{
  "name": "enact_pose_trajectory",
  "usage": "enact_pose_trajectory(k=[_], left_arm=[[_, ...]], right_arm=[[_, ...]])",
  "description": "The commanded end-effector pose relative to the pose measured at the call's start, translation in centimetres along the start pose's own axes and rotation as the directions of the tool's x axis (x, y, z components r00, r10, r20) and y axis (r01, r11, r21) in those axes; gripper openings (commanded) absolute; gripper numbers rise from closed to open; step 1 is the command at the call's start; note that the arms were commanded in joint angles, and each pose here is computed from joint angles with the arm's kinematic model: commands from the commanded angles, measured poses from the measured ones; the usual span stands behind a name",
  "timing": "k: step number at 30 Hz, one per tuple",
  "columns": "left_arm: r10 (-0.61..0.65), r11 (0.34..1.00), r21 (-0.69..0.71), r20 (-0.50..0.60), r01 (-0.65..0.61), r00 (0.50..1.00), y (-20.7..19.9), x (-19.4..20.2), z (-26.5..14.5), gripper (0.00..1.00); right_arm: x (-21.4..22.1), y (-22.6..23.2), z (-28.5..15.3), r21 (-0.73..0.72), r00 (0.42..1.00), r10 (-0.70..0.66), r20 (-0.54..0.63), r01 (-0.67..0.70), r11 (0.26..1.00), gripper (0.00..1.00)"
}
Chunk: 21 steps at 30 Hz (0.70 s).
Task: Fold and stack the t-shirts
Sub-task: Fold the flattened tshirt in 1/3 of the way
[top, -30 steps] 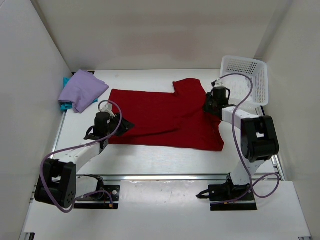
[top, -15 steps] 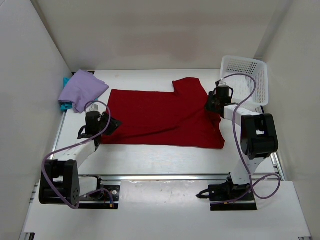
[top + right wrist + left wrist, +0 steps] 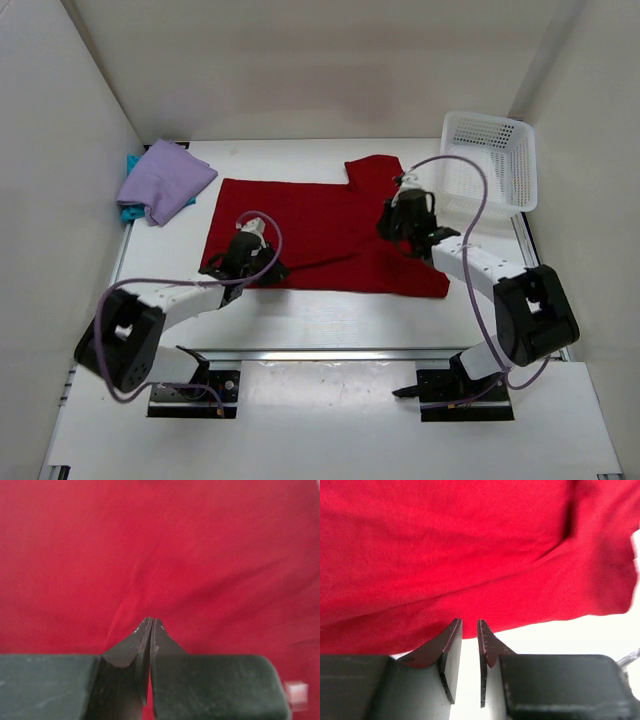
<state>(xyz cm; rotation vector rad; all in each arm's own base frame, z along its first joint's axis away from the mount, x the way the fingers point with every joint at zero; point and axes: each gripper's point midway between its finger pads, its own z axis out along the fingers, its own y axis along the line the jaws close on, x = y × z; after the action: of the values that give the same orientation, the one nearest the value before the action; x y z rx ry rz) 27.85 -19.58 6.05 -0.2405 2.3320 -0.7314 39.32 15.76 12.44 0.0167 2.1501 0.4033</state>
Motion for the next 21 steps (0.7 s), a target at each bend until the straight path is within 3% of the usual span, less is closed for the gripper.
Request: enact_pose_trajectory(k=[1,5,9,16,21], left_arm=[[0.041,0.999,0.009,-0.028,-0.041,0.999,-1.2,0.3,1.7,0.28],[0.035,0.999,-0.001,-0.076,-0.035,0.996,-0.9,1.3,3.2,0.27],[-0.05,0.998,-0.049,-0.114,0.044,0.992,2.4,3.1,3.1,0.26],[-0.074,0.993,-0.098,-0.149,0.06,0.986,6.2,6.4,-0.2,0.29],[-0.056,0.996,-0.08,-0.197,0.04,0.979,6.0,9.7,-2.4,0.32]], right_arm=[[6.1,2.1,0.1,-0.043,0.992,-0.027,-0.12,0.022,0.999,0.0],[10.7,3.6,-0.7,-0.083,0.976,-0.07,-0.204,0.054,0.995,0.0],[13.8,2.9,-1.7,-0.076,0.962,-0.08,-0.262,0.062,0.995,0.0],[18.3,1.8,-4.6,-0.071,0.932,-0.086,-0.352,0.065,0.995,0.0],[20.5,2.1,-7.4,-0.134,0.915,-0.061,-0.399,0.008,0.991,0.01]])
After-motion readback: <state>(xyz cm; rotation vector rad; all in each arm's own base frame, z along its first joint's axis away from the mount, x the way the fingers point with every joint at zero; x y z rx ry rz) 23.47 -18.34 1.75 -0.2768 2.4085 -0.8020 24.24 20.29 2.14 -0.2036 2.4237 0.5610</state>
